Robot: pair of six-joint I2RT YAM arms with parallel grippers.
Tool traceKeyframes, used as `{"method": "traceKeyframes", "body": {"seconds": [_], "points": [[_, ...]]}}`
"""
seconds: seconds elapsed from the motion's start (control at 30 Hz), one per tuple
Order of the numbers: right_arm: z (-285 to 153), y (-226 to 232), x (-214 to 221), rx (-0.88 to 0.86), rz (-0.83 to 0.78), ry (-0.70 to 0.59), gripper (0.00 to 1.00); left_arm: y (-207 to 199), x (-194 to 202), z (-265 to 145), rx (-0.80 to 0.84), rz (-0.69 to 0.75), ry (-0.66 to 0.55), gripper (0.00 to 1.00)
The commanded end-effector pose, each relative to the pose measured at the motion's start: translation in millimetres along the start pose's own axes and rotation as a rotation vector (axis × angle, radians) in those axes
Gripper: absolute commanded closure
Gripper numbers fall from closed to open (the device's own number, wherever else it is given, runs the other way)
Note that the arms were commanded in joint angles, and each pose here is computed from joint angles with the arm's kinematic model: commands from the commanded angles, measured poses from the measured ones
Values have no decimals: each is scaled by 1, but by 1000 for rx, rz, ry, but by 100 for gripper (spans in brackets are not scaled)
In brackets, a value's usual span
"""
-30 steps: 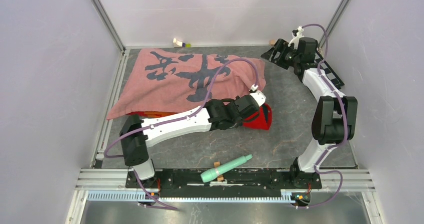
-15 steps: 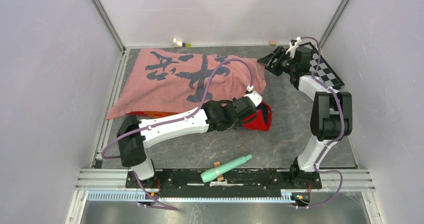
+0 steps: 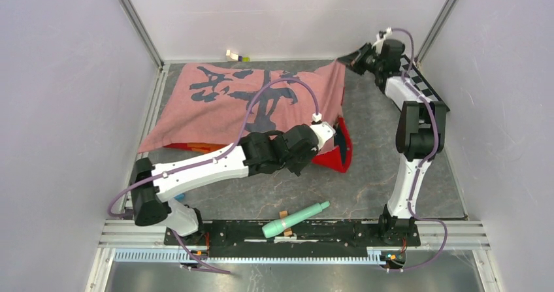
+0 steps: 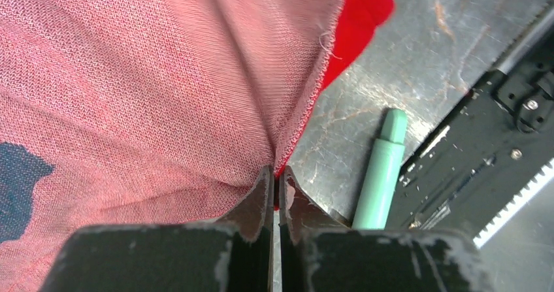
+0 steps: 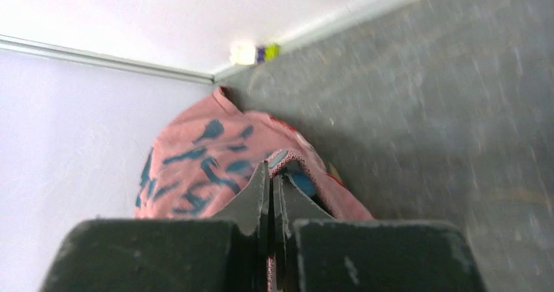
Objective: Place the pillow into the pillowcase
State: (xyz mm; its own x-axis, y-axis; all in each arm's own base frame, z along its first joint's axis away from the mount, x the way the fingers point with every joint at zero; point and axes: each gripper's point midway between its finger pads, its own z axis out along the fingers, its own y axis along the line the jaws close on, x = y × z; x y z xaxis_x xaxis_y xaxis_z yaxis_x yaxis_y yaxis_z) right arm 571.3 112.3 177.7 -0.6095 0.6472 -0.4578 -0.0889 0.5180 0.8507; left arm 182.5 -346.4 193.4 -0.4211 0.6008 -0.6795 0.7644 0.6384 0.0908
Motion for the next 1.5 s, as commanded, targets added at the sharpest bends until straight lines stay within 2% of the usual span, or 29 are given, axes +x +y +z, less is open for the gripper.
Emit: {"method": "traceKeyframes", "body": {"seconds": [0.0,0.07,0.13,0.27,0.37,0.4,0.43,0.5,0.57,0.67,0.73,0.8,0.87,0.93,1.03,1.17,1.27,1.33,1.4,1.47], "points": [[5,68,-85,-43,-178,-151,100,-24,4,-31,196,54,-26,97],[6,78,-108,-26,-223,-198,100,-28,14,-30,222,55,3,97],[8,72,-113,-12,-214,-200,100,-31,20,-24,226,40,14,97],[11,43,-95,29,-237,-170,100,-45,13,-7,263,-7,-10,97],[2,8,-85,106,-251,-145,100,-63,20,7,339,-18,19,97],[-5,-5,-82,150,-240,-127,96,-67,24,11,356,-17,30,98],[-13,-15,-83,180,-233,-126,87,-69,28,15,365,-14,43,97],[-27,-22,-85,223,-251,-117,57,-70,31,19,366,-7,54,97],[-42,-17,-85,267,-298,-103,41,-68,28,20,351,-7,52,96],[-73,2,-72,276,-352,-100,28,-55,7,12,288,-44,1,64],[-95,8,-54,279,-372,-102,24,-38,-18,0,220,-121,-71,49],[-114,14,-29,249,-373,-102,23,-20,-45,-17,171,-216,-136,48],[-129,22,4,188,-369,-89,22,1,-72,-37,125,-305,-205,41],[-137,29,36,180,-402,-73,20,37,-97,-54,37,-406,-280,41],[-137,53,79,139,-461,-29,19,109,-110,-58,-106,-601,-342,43],[-134,100,111,109,-584,-21,19,208,-92,-41,-350,-780,-368,48],[-125,117,143,125,-664,28,18,254,-54,-1,-441,-857,-285,51],[-124,105,161,155,-682,63,18,265,-13,35,-462,-900,-163,60],[-126,78,180,199,-677,113,17,246,26,66,-409,-935,-58,68],[-132,52,200,226,-672,159,17,217,64,87,-358,-975,14,69]]}}
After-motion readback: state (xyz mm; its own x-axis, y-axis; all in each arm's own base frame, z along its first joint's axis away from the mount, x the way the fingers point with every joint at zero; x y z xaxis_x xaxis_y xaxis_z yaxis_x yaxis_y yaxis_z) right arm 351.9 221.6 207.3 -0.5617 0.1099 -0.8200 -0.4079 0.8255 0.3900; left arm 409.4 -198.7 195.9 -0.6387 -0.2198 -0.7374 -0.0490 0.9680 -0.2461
